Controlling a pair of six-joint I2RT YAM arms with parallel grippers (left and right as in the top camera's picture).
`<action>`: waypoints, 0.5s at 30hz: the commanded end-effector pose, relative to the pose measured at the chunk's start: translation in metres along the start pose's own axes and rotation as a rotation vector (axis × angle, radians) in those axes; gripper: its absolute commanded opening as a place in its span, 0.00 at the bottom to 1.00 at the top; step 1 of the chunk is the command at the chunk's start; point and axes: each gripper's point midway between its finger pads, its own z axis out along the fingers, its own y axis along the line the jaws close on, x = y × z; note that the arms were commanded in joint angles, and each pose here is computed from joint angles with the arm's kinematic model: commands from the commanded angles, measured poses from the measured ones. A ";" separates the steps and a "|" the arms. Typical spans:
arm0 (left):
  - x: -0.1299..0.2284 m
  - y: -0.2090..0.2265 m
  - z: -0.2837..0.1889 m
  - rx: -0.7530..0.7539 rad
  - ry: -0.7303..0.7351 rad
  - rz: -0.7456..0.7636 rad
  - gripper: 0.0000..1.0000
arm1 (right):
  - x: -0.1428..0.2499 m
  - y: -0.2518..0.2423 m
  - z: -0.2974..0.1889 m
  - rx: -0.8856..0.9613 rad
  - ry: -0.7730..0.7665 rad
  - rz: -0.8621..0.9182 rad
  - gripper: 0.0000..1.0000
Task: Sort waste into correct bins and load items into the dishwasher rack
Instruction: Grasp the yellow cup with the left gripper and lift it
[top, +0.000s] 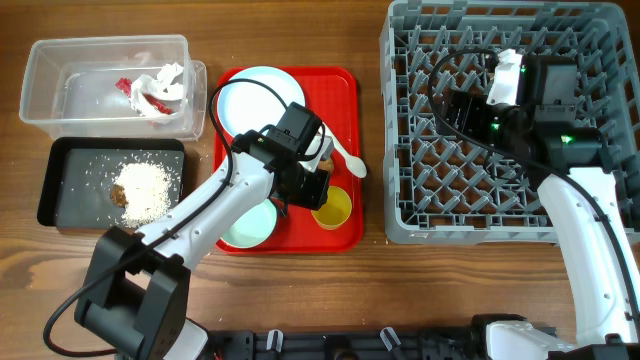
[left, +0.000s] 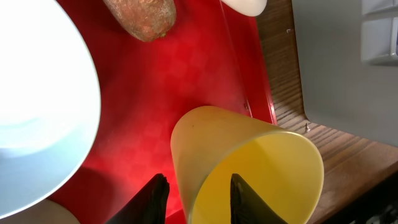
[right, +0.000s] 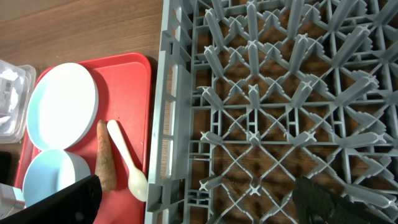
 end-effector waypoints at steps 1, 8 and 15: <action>0.004 0.004 0.011 -0.014 0.033 -0.001 0.32 | -0.005 0.001 0.002 -0.006 -0.001 0.009 1.00; 0.006 0.007 0.019 -0.020 0.056 -0.008 0.07 | 0.000 -0.003 0.013 0.000 0.034 0.020 1.00; 0.003 0.004 0.013 -0.010 0.050 -0.048 0.04 | -0.001 0.009 0.013 -0.069 0.033 0.017 1.00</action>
